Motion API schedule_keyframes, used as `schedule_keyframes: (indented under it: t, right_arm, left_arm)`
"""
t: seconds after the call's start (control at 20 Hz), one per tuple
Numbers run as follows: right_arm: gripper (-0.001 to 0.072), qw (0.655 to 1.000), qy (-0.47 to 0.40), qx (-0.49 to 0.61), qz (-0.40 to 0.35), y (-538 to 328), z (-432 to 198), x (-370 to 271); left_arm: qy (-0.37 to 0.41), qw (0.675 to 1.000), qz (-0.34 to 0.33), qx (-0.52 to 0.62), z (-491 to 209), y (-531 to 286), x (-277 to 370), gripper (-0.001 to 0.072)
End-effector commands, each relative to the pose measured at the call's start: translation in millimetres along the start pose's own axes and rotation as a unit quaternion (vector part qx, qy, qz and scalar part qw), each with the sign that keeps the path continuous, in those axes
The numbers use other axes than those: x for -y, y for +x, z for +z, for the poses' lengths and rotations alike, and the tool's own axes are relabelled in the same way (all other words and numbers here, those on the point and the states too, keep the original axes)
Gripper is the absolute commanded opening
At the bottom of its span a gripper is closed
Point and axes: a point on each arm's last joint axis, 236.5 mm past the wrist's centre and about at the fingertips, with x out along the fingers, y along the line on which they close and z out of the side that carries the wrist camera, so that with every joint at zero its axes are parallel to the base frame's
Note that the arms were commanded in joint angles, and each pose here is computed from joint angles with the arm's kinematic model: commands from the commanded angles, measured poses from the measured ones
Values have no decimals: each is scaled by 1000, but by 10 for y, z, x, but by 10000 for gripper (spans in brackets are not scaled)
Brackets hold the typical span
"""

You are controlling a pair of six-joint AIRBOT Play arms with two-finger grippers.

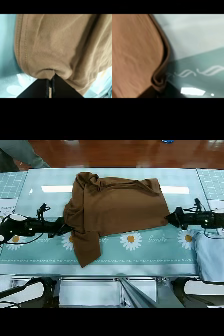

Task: Fold the shirts.

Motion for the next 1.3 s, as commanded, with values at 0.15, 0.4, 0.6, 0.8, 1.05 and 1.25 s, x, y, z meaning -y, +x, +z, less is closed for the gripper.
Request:
schedule_keyframes:
  t: [0.15, 0.4, 0.6, 0.8, 1.05, 1.25]
  right_arm:
    - [28, 993, -110, -8, 36, -271, 234, -745]
    - [28, 941, -283, 177, 59, -1768, 725, -2239]
    - [28, 862, -383, 327, 56, -3168, 409, -3327]
    - [28, 784, -440, 436, 45, -4122, -311, -3818]
    - [28, 716, -463, 522, -21, -4782, -1283, -3719]
    - [28, 699, -448, 547, -100, -5013, -1840, -3310]
  left_arm:
    - [-2, 999, -23, 34, 201, -253, 111, 25]
    - [150, 953, -108, 239, 1020, -1740, 1417, 24]
    - [288, 867, -123, 388, 945, -3237, 2661, 24]
    - [405, 762, -126, 490, 241, -4337, 3640, 24]
    - [478, 668, -78, 565, -783, -4972, 4045, 24]
    - [480, 640, -2, 599, -1379, -5034, 3928, 24]
